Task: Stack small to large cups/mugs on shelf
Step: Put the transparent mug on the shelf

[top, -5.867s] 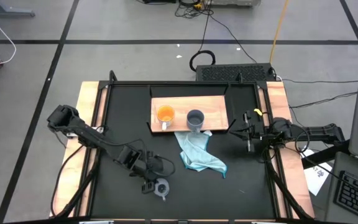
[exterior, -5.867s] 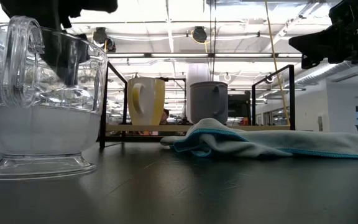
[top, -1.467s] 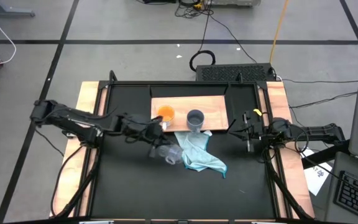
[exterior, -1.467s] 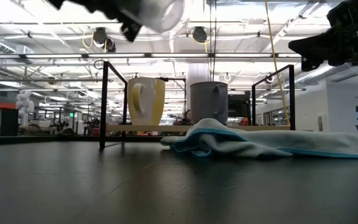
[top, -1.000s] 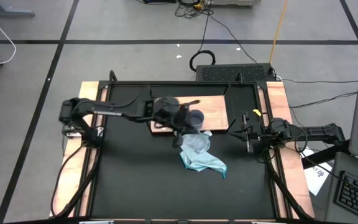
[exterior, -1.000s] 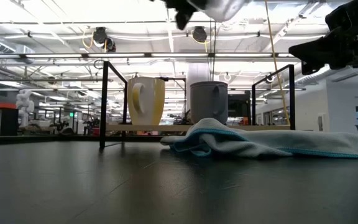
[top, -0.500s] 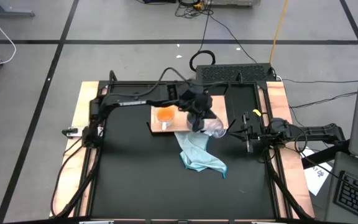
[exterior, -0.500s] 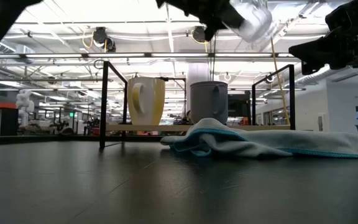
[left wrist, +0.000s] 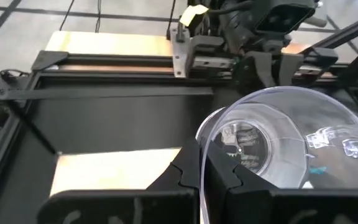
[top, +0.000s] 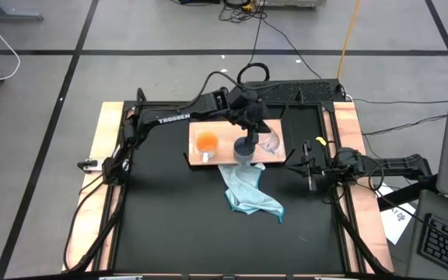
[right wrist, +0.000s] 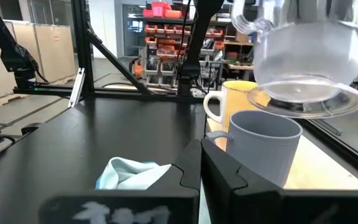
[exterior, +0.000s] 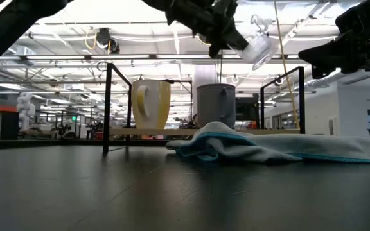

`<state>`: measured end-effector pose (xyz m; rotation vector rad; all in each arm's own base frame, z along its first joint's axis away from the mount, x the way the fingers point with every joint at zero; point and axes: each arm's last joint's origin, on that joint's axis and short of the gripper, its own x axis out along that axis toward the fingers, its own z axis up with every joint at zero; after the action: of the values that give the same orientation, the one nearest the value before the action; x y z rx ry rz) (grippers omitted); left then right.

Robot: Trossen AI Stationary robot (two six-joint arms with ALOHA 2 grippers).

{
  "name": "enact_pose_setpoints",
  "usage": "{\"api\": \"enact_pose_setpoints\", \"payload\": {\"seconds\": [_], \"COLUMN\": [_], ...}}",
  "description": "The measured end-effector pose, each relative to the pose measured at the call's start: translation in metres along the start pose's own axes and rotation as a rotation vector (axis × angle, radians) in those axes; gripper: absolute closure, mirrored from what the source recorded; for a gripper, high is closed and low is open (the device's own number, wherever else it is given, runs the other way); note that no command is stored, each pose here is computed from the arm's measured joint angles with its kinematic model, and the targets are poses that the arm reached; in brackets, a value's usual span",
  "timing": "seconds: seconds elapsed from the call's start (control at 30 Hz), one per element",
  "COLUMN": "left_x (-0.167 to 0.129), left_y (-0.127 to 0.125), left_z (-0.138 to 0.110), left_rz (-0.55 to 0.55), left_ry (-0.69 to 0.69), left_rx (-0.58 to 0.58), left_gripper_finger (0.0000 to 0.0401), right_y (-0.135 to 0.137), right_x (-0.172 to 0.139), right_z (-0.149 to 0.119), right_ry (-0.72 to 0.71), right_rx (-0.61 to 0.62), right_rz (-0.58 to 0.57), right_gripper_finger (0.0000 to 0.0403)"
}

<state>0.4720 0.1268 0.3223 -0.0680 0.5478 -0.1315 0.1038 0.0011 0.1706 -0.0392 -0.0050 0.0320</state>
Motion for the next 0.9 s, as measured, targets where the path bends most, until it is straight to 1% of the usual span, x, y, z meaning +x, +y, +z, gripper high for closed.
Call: {"api": "enact_pose_setpoints", "payload": {"seconds": [0.17,0.23,0.33,0.43,0.53,0.67,0.77,0.9], "left_x": [-0.003,0.000,0.005,0.007,0.006,0.006,0.012,0.022], "left_y": [0.009,0.010,0.005,-0.004,-0.022,-0.056,-0.080,-0.116], "left_z": [-0.006,-0.008,-0.011,-0.010,-0.004,0.004,-0.001,-0.009], "left_rz": [0.026,0.030,0.017,0.000,-0.030,-0.091,-0.140,-0.190], "left_ry": [0.048,0.057,0.077,0.082,0.117,0.144,0.212,0.263], "left_rx": [-0.028,-0.027,-0.026,0.011,0.048,0.095,0.106,0.143], "left_gripper_finger": [0.0401,0.0401,0.0401,0.0401,0.0401,0.0401,0.0401,0.0401], "right_y": [0.000,0.000,0.000,0.000,0.000,0.000,0.000,0.000], "right_x": [0.000,0.000,0.000,0.000,0.000,0.000,0.000,0.000], "right_z": [0.000,0.000,0.000,0.000,0.000,0.000,0.000,0.000], "right_ry": [0.001,0.001,0.001,0.001,0.001,0.001,0.001,0.001], "right_rx": [-0.001,-0.002,0.000,0.000,0.000,0.007,0.025,0.027], "right_rz": [0.000,0.000,0.000,0.000,0.000,0.000,0.000,0.000], "right_gripper_finger": [0.0403,0.0403,0.0403,0.0403,0.0403,0.0403,0.0403,0.0403]}}
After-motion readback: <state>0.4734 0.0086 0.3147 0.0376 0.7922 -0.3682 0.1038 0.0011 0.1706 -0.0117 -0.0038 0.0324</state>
